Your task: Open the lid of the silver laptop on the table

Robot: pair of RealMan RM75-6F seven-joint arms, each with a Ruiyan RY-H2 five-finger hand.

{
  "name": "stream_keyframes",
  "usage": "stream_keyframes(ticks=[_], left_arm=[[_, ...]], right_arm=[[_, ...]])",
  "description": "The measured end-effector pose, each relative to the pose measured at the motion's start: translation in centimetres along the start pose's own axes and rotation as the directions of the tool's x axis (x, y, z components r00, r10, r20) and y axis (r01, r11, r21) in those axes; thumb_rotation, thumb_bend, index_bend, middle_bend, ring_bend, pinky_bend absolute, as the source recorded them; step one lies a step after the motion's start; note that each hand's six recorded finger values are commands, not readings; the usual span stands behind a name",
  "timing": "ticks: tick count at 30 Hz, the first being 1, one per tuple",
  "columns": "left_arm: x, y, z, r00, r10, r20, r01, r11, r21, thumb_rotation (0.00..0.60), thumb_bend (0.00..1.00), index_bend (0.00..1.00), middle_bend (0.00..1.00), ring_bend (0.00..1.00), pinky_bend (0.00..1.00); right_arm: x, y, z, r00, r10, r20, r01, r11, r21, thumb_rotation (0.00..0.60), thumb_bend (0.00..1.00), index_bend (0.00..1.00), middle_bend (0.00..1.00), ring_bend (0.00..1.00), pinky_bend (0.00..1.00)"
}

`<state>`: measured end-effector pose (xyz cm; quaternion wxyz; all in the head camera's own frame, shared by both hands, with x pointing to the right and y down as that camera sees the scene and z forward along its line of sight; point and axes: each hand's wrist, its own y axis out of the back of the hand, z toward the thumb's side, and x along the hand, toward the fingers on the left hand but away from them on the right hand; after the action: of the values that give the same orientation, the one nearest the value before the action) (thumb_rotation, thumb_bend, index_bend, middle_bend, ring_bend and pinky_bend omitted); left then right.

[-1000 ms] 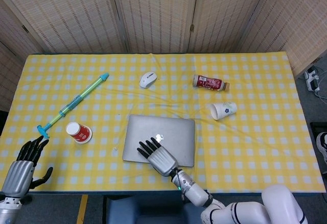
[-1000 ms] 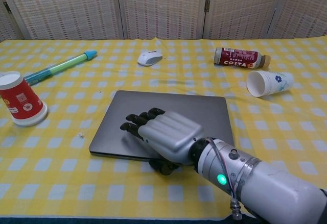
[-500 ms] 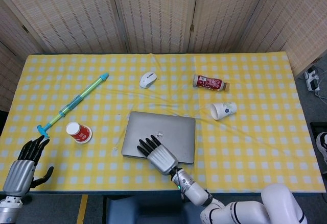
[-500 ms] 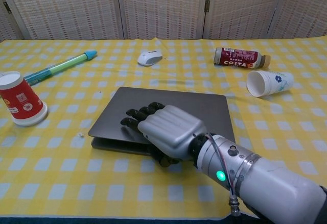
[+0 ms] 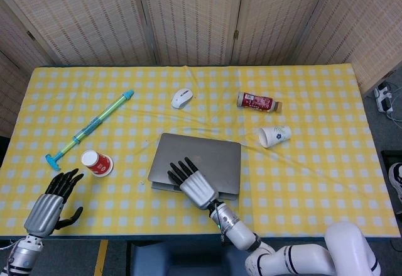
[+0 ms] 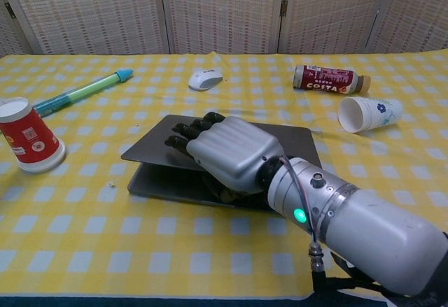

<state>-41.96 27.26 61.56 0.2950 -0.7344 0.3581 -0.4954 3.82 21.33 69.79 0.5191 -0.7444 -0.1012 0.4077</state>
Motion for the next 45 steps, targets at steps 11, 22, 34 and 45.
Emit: stream_keyframes(ticks=[11, 22, 34, 45], left_arm=[[2.4, -3.6, 3.2, 0.964, -0.184, 0.191, 0.184, 0.983, 0.021, 0.6, 0.74, 0.09, 0.1, 0.06, 0.0], [6.2, -6.3, 7.9, 0.889, -0.312, 0.335, 0.306, 0.949, 0.072, 0.6, 0.83, 0.04, 0.06, 0.0, 0.0], [9.5, -8.7, 10.5, 0.859, -0.392, 0.331, 0.386, 0.919, 0.085, 0.6, 0.83, 0.02, 0.03, 0.0, 0.0], [11.0, -10.3, 11.6, 0.847, -0.43, 0.314, 0.42, 0.902, 0.1, 0.6, 0.83, 0.02, 0.03, 0.0, 0.0]], right_arm=[[-0.2, 0.9, -0.5, 1.0, -0.005, 0.024, 0.005, 0.999, 0.036, 0.6, 0.7, 0.0, 0.0, 0.0, 0.0], [-0.5, 1.0, -0.6, 0.999, -0.007, 0.034, 0.005, 0.998, 0.058, 0.6, 0.7, 0.0, 0.0, 0.0, 0.0], [-0.8, 1.0, -0.5, 0.999, -0.005, 0.037, 0.002, 0.998, 0.066, 0.6, 0.7, 0.0, 0.0, 0.0, 0.0], [-1.0, 1.0, -0.4, 0.999, -0.005, 0.038, 0.002, 0.997, 0.072, 0.6, 0.7, 0.0, 0.0, 0.0, 0.0]])
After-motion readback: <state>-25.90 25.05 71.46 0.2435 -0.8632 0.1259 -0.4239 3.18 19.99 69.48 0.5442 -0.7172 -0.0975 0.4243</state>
